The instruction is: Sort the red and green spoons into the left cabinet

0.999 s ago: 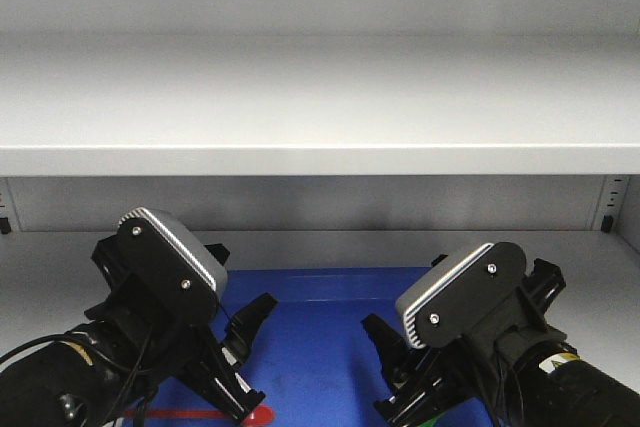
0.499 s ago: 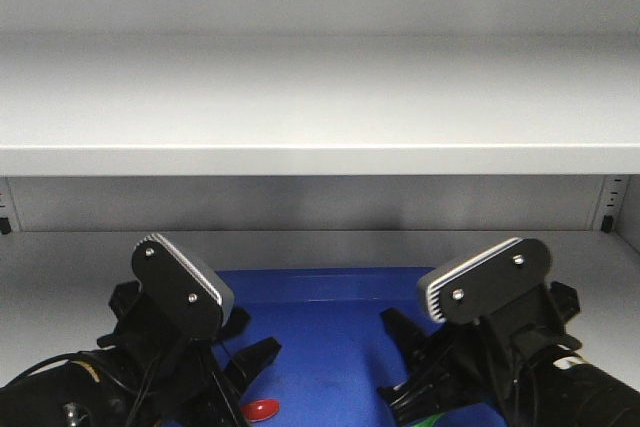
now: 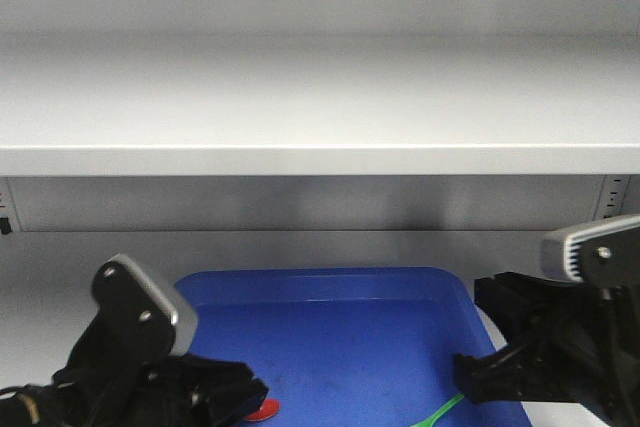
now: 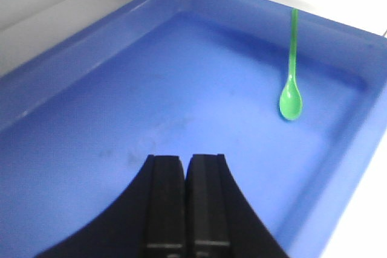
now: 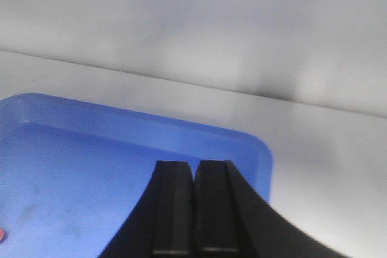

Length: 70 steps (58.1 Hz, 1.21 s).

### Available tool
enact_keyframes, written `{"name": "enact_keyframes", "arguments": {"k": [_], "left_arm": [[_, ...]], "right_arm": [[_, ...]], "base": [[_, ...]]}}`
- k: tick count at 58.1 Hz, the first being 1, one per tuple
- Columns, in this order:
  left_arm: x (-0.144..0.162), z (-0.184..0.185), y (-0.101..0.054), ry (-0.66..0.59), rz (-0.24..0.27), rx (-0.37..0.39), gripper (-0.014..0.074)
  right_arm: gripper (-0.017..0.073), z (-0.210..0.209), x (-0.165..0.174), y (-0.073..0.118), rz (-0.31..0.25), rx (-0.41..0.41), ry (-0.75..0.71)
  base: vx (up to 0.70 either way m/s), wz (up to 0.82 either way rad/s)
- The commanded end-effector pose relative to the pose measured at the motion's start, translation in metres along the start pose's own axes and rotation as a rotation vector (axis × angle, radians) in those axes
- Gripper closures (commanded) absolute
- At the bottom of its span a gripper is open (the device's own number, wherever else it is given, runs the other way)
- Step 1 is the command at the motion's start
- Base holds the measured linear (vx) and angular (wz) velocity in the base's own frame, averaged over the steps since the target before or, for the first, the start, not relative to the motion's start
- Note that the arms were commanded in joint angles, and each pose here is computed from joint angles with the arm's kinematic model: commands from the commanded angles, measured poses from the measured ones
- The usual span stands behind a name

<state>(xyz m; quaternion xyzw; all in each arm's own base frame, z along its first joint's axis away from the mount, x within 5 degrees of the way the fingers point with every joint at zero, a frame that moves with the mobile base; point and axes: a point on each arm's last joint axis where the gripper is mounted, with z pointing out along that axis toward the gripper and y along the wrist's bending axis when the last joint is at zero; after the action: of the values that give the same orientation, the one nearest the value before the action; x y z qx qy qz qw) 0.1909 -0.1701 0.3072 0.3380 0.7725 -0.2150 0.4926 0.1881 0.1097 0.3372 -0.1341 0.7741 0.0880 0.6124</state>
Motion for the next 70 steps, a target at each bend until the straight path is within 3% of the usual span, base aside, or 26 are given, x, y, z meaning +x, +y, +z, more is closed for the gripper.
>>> {"name": "enact_keyframes", "arguments": {"k": [1,56,70], "left_arm": [[-0.008,-0.015,0.001,-0.082,-0.031,-0.033,0.0594],[-0.003,-0.018,0.001,-0.082,-0.031,-0.040,0.0594],[-0.016,-0.020,0.011,-0.217,0.035,-0.165,0.0594]], "right_arm": [[0.0566,-0.012,-0.010,-0.003,0.006,-0.005,-0.048],[0.0566,-0.014,-0.002,-0.005,0.015,0.001,-0.031],[0.0566,-0.014,-0.002,-0.005,0.015,0.001,-0.031]], "base": [[0.00,0.00],[0.00,0.00],[0.00,0.00]]}}
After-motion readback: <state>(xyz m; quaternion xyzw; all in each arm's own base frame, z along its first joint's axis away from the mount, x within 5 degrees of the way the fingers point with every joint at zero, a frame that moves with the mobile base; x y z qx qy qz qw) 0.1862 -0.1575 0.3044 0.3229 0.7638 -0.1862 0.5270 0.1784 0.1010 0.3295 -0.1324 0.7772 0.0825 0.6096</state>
